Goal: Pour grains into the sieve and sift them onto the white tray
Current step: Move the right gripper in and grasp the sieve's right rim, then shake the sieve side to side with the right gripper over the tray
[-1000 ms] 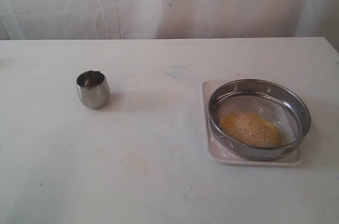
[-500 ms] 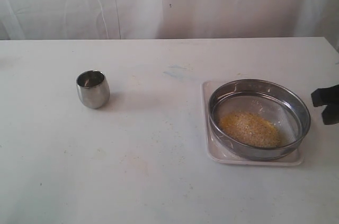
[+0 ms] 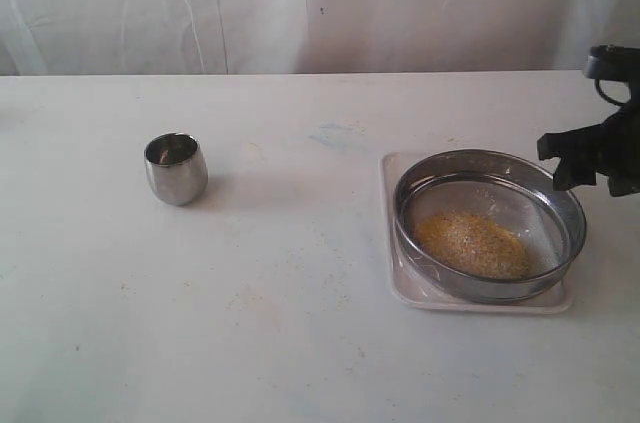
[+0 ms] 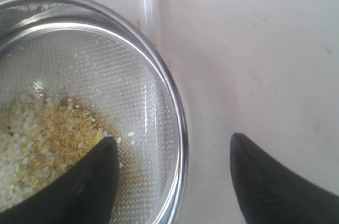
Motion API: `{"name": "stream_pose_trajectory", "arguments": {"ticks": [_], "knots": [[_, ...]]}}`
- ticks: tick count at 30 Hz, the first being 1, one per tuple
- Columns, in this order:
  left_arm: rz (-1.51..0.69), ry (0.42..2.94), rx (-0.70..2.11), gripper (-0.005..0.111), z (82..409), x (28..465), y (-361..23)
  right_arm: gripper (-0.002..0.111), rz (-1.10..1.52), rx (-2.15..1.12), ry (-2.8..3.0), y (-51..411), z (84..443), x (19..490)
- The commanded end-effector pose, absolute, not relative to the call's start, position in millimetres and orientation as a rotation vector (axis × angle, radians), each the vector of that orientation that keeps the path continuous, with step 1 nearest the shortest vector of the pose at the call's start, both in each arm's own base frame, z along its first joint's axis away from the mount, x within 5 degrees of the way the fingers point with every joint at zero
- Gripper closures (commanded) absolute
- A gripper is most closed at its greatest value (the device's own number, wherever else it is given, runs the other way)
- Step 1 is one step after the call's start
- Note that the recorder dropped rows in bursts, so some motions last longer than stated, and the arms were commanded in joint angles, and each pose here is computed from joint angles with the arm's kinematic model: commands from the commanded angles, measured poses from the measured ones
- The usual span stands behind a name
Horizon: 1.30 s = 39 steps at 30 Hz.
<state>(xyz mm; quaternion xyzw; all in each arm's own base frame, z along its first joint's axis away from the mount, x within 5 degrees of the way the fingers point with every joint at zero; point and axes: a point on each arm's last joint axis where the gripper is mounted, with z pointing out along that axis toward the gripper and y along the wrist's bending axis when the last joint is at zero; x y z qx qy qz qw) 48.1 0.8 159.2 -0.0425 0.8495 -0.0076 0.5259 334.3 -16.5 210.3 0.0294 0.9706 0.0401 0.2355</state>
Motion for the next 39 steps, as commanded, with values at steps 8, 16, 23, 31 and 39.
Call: {"name": "stream_pose_trajectory", "arguments": {"ticks": [8, 16, 23, 31, 39], "knots": [[-0.028, 2.066, -0.096, 0.107, 155.2, 46.6, 0.0, 0.056, 0.117, 0.079, 2.793, -19.3, 163.4, 352.3], [-0.028, 2.066, -0.096, 0.107, 155.2, 46.6, 0.0, 0.082, 0.124, 0.078, 2.821, -18.9, 160.1, 350.5], [-0.028, 2.066, -0.096, 0.107, 155.2, 46.6, 0.0, 0.095, 0.122, 0.078, 2.815, -19.0, 160.2, 351.0], [-0.028, 2.066, -0.096, 0.107, 155.2, 46.6, 0.0, 0.108, 0.097, 0.094, 2.725, -20.9, 163.1, 358.7], [-0.028, 2.066, -0.096, 0.107, 155.2, 46.6, 0.0, 0.108, 0.133, 0.046, 2.760, -19.5, 197.5, 375.1]]}}
